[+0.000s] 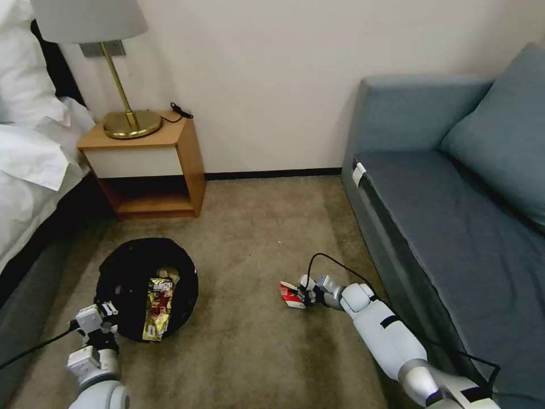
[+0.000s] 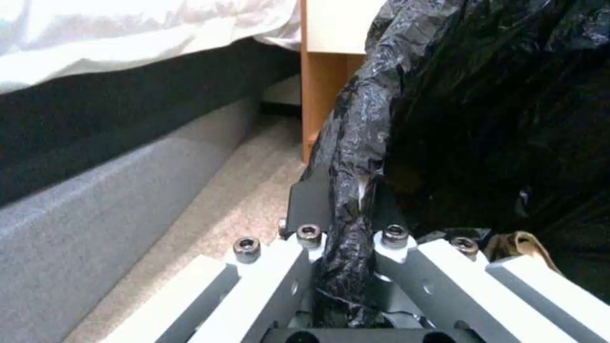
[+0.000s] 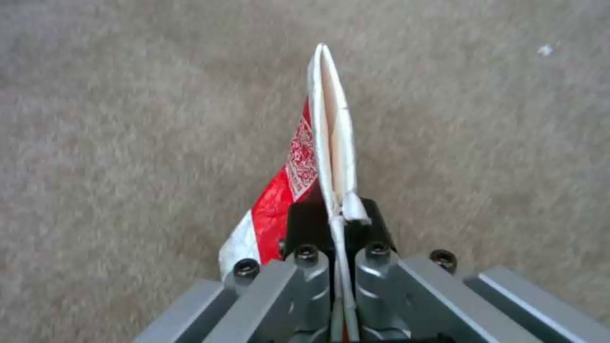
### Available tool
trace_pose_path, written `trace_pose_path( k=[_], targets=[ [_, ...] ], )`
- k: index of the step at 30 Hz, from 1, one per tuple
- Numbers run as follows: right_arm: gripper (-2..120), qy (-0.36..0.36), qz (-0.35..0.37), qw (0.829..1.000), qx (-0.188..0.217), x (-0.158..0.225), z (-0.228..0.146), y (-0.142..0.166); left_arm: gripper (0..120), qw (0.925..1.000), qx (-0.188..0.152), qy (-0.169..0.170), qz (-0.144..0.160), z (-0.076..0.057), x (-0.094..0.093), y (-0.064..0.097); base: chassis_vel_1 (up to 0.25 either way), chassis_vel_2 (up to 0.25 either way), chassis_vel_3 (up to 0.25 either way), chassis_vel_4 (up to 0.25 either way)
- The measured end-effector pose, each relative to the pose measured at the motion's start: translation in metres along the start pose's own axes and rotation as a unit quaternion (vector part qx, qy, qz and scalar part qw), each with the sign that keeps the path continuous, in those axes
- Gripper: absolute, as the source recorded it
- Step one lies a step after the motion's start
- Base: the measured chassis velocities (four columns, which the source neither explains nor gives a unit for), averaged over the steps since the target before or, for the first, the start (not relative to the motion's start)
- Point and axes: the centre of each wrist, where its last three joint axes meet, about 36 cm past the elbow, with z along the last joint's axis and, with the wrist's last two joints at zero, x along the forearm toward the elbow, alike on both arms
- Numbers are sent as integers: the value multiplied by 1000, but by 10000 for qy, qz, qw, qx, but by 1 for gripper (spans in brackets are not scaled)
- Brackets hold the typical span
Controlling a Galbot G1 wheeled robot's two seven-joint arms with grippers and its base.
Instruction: Pick up the trash bin, then pick up the garbage on the floor and place it into the trash bin.
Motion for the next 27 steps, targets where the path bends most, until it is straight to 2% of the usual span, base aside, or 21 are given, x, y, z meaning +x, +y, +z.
trace_pose_path(
  k=[5, 8, 10, 14, 15, 19, 20, 23, 25, 27],
  targets=[
    [0, -372, 79, 9993, 72, 0, -19, -2, 2, 10000, 9, 8, 4, 0, 1, 0, 0, 0, 0, 0],
    [0, -970, 272, 9948, 159, -10, -49, 6, 2, 10000, 12, 12, 9, 0, 1, 0, 0, 0, 0, 0],
    [0, -1087, 296, 9935, 173, -12, -55, 8, 2, 10000, 12, 14, 10, 1, 1, 0, 0, 0, 0, 0],
    [0, -1980, 404, 9793, 105, -30, -102, 37, 2, 10000, 8, 25, 10, 1, 2, 0, 0, 0, 0, 0],
    [0, -1980, 404, 9793, 105, -30, -102, 37, 2, 10000, 8, 25, 10, 1, 2, 0, 0, 0, 0, 0],
    [0, -2902, 287, 9565, -25, -46, -152, 80, 2, 10000, 14, 42, 10, 3, 1, 0, 0, 0, 0, 0],
    [0, -2902, 287, 9565, -25, -46, -152, 80, 2, 10000, 14, 42, 10, 3, 1, 0, 0, 0, 0, 0],
    [0, -3327, 107, 9429, -105, -51, -185, 111, 2, 10000, 25, 34, 37, 3, 1, -4, 0, 0, 0, 0],
    [0, -3348, 98, 9422, -110, -52, -187, 113, 2, 10000, 25, 33, 39, 3, 1, -4, 0, 0, 0, 0],
    [0, -3565, 28, 9341, -206, -54, -205, 135, 2, 10000, 27, 28, 61, 3, -1, -6, 0, 0, 0, 0]
  ],
)
